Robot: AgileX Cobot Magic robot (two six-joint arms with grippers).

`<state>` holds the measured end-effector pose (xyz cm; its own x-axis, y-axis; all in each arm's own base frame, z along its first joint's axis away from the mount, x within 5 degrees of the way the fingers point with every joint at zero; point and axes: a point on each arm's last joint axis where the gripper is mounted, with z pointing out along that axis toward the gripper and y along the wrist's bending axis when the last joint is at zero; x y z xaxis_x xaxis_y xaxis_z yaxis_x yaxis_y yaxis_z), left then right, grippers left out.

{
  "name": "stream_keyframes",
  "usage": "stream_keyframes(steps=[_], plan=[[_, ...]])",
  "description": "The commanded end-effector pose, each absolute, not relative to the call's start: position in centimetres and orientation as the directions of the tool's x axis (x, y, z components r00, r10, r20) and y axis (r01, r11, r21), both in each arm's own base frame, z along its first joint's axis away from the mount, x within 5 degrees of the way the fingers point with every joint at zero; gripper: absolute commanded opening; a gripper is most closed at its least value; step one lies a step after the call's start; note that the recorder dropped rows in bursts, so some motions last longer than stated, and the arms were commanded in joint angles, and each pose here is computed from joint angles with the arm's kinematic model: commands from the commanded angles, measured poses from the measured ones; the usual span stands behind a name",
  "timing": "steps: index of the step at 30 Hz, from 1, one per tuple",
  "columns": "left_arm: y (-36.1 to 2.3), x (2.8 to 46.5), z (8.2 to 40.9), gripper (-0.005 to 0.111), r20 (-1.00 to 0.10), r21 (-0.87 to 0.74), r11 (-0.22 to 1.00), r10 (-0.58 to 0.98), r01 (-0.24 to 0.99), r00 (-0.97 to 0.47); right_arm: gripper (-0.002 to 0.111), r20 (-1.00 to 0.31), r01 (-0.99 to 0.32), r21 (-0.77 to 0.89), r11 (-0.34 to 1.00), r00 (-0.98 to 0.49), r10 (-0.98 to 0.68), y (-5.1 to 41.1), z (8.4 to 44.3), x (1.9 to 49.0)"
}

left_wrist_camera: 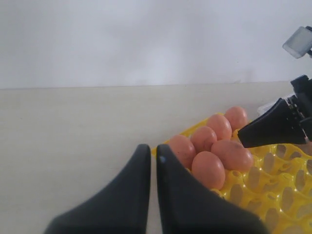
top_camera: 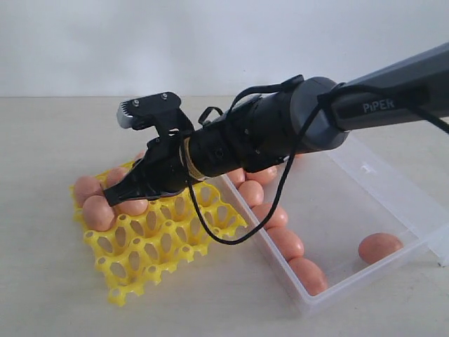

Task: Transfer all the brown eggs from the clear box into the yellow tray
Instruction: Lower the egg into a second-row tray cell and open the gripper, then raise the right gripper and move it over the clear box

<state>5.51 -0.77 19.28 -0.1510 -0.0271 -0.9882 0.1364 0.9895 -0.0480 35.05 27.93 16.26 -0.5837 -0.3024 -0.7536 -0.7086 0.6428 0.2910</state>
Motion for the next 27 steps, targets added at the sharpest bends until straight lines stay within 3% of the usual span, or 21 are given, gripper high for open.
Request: stream_keyframes(steps=[1, 4, 11, 20, 24, 27], plan=[[-0.8, 5.5, 19.3, 0.004, -0.989, -0.051, 0.99, -0.031, 0.135, -0.144, 0.0, -0.714, -0.703, 0.303, 0.643, -0.615, -0.336, 28.0, 15.2, 34.8], [-0.8, 5.5, 19.3, 0.004, -0.989, -0.051, 0.99, -0.031, 0.135, -0.144, 0.0, -0.682, -0.691, 0.325, 0.645, -0.644, -0.346, 28.1, 13.5, 34.8], [-0.8, 5.5, 19.3, 0.004, -0.989, -0.051, 0.99, -0.031, 0.135, -0.144, 0.0, -0.674, -0.713, 0.383, 0.587, -0.65, -0.35, 28.4, 14.4, 34.1], [-0.8, 5.5, 19.3, 0.004, -0.989, -0.051, 0.99, -0.031, 0.135, -0.144, 0.0, -0.865, -0.751, 0.251, 0.61, -0.457, -0.207, 26.5, 26.5, 33.1], [-0.8, 5.5, 19.3, 0.004, -0.989, -0.051, 0.99, -0.031, 0.135, -0.144, 0.0, -0.901, -0.733, 0.211, 0.646, -0.402, -0.162, 24.5, 29.7, 31.6], [-0.8, 5.5, 19.3, 0.004, -0.989, -0.051, 0.99, -0.031, 0.135, -0.144, 0.0, -0.93, -0.673, 0.084, 0.735, -0.318, -0.185, 22.0, 30.9, 30.0]])
